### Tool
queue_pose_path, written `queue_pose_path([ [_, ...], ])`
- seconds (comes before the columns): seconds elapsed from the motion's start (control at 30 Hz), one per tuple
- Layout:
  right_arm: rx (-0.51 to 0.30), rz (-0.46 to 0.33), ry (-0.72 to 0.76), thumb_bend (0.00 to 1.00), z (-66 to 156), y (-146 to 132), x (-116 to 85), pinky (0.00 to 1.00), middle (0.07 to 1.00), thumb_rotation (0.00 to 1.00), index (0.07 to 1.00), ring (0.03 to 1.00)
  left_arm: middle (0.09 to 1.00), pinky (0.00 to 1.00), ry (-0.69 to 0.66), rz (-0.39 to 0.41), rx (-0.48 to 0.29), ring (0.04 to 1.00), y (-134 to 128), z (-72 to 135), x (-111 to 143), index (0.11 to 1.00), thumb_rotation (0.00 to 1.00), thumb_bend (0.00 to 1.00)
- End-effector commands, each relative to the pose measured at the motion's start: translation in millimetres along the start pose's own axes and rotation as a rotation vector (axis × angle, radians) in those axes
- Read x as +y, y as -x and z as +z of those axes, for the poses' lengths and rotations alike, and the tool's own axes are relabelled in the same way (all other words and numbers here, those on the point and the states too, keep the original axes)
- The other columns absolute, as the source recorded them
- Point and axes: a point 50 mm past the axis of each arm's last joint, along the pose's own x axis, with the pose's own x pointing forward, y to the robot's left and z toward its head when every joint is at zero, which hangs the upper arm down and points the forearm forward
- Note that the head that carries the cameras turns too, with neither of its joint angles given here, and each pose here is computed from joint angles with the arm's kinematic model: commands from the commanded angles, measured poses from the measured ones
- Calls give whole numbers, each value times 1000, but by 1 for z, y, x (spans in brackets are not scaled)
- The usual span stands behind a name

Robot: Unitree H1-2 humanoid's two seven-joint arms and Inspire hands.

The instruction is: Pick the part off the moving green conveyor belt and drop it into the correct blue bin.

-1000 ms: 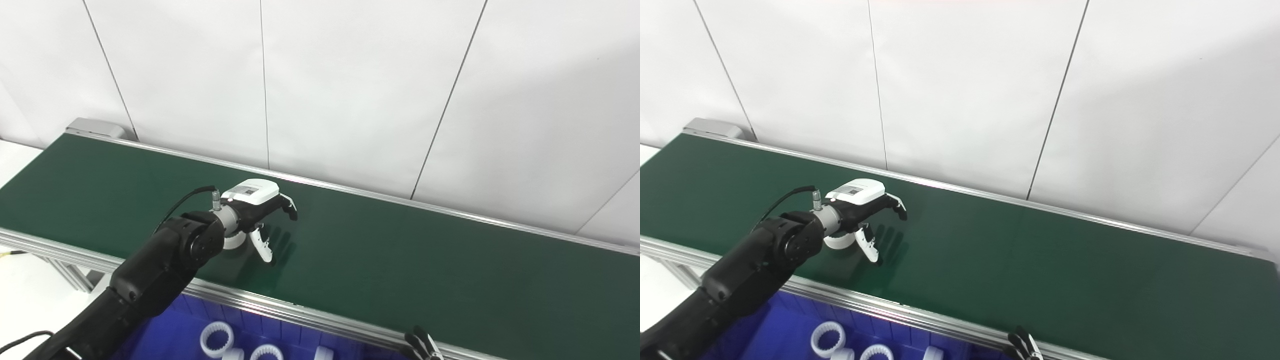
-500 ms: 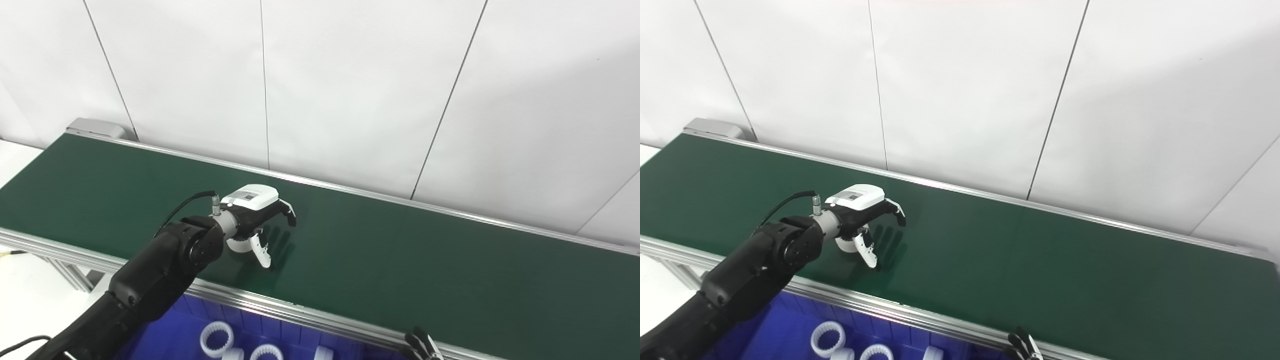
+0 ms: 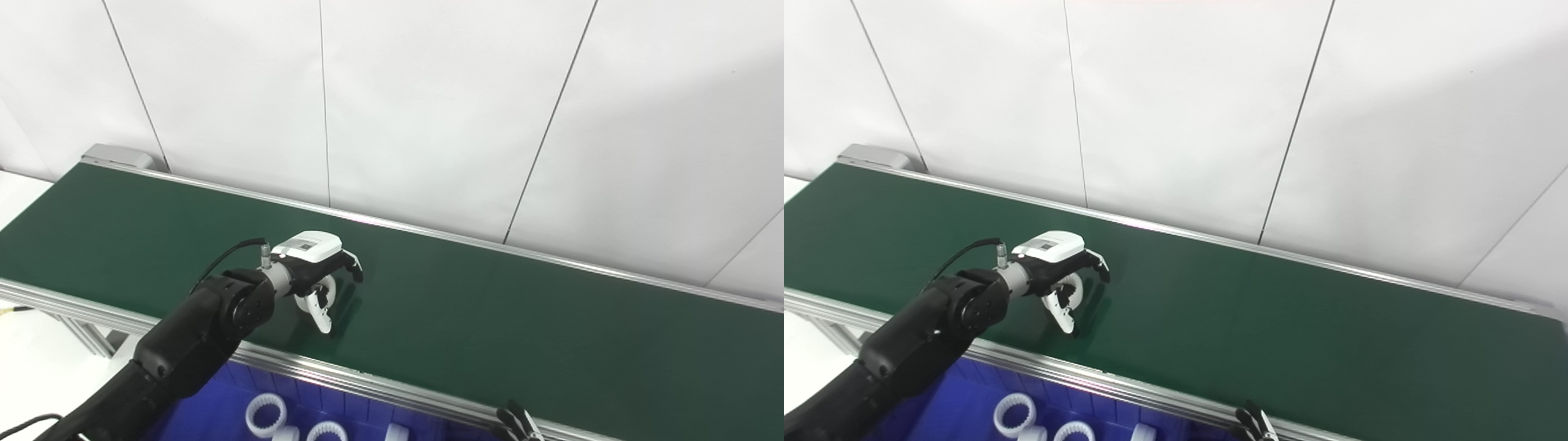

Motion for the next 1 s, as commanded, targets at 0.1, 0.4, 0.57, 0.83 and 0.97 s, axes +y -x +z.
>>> queue_pose_path([
  [0.1,-83,-4,-8,446,12,-2,0,741,882,584,921,828,829,865,-46,46,-5,829,-1,-3,14,727,0,839],
  [0.4,-79,-5,-9,449,12,-2,1,742,880,585,921,827,824,857,-54,46,-8,817,-4,-2,11,721,0,830],
  [0.57,-79,-5,-9,454,13,-2,1,741,879,586,919,828,811,834,-58,48,-10,801,-6,-3,7,709,0,820],
  [0.83,-78,-7,-8,463,13,-1,0,740,878,584,917,826,512,654,-22,150,-69,467,-6,-3,3,610,0,518],
  [0.97,-79,-6,1,450,13,-1,-1,730,876,581,917,820,459,647,-20,168,-87,421,-7,-3,3,552,0,497],
])
